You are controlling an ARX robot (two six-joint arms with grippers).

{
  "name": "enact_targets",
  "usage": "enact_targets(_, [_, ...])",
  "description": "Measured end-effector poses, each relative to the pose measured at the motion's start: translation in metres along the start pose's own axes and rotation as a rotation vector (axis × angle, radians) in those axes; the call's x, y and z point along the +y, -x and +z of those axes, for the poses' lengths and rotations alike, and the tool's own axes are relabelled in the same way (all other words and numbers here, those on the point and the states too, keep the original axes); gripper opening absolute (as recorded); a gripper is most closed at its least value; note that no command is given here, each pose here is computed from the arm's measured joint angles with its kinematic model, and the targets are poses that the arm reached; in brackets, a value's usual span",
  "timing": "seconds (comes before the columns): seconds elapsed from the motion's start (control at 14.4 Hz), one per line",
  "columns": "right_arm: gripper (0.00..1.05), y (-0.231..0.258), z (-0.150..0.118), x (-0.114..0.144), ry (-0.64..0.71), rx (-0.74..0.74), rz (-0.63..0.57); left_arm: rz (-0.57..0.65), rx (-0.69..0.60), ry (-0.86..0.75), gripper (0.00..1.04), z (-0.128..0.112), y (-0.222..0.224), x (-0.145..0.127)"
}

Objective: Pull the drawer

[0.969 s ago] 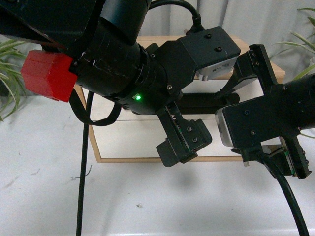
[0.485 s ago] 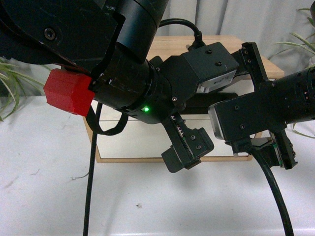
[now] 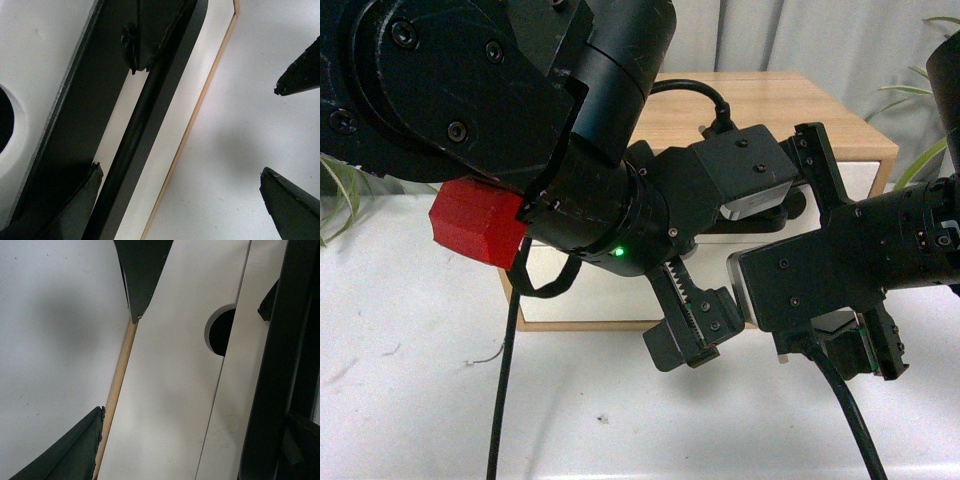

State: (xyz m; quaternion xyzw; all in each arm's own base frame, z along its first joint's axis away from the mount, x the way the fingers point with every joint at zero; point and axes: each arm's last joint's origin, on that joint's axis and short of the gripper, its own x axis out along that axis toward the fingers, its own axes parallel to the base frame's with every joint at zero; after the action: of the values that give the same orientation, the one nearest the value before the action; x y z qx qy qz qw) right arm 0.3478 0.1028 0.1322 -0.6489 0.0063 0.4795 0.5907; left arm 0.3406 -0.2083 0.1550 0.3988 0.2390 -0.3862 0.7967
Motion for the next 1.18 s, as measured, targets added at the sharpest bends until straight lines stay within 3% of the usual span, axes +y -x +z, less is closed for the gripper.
enact_targets(0.42, [0.98,0.002,0.001,0.003,-0.008,0.018,0.013,0.0,-0.015,-0.002,0.98,-0.001,-0.001,-0.003])
enact_targets(1.18, [0.98,0.072,0.049,0.068,-0.028,-0.012,0.073,-0.049,-0.147,0.089,0.98,-0.039,0.071,-0.078])
